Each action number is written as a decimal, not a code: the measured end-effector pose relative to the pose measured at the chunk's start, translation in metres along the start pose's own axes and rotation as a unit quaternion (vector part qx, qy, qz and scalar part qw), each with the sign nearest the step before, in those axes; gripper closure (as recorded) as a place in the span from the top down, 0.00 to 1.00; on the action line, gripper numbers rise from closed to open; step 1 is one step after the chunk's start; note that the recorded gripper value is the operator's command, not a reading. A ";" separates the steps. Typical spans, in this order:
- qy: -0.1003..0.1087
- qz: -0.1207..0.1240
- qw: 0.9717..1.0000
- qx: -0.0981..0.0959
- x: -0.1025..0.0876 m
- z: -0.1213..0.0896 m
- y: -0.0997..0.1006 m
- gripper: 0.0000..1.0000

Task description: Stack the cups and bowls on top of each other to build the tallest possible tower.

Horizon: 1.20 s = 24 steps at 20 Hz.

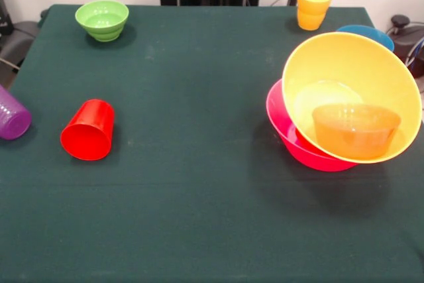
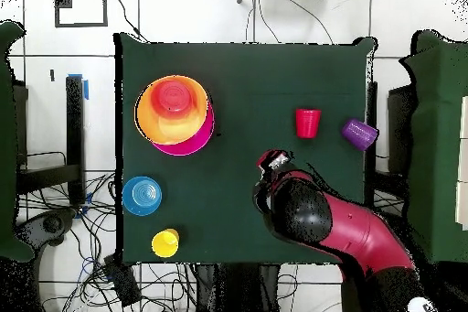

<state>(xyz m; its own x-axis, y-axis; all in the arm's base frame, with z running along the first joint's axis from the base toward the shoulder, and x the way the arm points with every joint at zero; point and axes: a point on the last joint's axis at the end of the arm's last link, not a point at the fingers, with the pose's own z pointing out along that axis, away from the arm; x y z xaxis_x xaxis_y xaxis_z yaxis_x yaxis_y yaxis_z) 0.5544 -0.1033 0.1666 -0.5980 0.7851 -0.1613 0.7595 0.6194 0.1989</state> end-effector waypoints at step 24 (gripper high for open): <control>-0.048 -0.014 0.999 0.002 -0.018 0.043 -0.090 1.00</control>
<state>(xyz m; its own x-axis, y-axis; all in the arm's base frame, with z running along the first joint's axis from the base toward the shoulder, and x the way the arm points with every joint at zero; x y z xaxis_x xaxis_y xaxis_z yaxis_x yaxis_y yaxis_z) 0.5083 -0.1734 0.1100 -0.5917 0.7636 -0.2584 0.7441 0.6407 0.1895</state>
